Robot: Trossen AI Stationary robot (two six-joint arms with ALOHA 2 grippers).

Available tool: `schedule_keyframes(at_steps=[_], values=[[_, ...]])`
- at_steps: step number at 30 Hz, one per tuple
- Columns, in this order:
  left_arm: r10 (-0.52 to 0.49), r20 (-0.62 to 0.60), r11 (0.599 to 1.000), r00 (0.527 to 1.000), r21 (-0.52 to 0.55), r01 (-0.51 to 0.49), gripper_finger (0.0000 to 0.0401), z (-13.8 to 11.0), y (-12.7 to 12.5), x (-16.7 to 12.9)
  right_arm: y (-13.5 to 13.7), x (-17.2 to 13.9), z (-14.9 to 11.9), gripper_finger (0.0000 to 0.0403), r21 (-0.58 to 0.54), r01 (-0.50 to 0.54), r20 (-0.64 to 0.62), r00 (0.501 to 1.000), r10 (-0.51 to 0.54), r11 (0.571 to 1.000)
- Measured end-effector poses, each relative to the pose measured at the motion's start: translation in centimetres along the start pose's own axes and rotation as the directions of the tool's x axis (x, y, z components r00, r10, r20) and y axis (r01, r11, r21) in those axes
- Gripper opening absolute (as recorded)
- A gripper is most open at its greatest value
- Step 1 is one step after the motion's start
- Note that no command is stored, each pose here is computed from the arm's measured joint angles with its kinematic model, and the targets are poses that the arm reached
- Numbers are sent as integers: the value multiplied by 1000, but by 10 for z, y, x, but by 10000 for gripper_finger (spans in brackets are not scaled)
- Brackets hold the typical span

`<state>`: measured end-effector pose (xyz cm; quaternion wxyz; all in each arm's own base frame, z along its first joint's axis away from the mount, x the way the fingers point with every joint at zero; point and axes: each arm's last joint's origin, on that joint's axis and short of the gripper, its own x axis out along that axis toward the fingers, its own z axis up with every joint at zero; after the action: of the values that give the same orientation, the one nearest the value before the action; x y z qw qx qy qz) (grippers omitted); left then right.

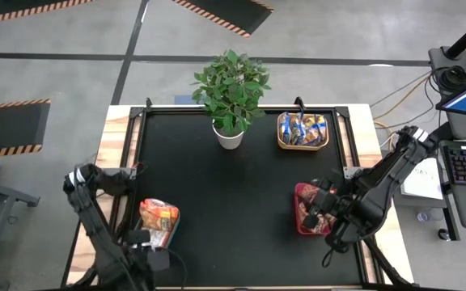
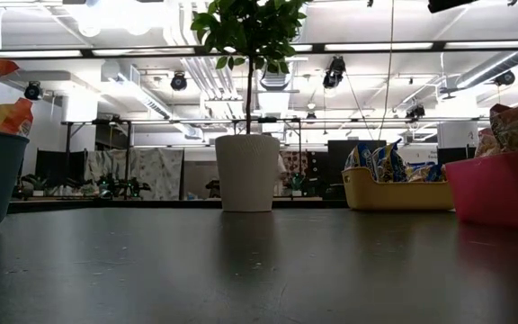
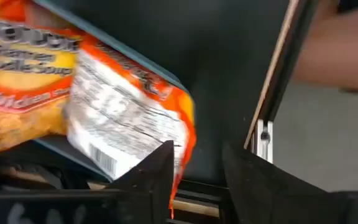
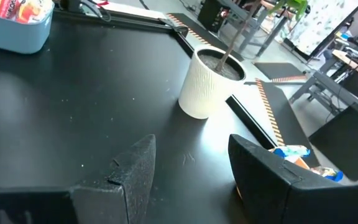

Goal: Sort Maruchan noodles
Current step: Adjust the orange noodle pack into the blue bin

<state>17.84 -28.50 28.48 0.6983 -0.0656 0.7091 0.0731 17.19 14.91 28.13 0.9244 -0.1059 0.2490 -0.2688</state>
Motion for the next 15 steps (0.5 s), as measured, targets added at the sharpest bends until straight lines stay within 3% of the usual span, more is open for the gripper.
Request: schedule_keyframes(at_steps=[7, 12, 15], values=[[99, -10, 992, 995, 84, -98, 161, -14, -20, 24, 5, 2, -3, 194, -20, 7, -6, 1000, -7, 1000], [199, -28, 976, 980, 90, -196, 166, -24, -19, 30, 6, 2, -2, 194, -14, 5, -4, 1000, -5, 1000], [210, 0, 975, 978, 81, -209, 162, -26, -19, 32, 7, 2, -2, 194, 0, -1, -1, 1000, 1, 1000]])
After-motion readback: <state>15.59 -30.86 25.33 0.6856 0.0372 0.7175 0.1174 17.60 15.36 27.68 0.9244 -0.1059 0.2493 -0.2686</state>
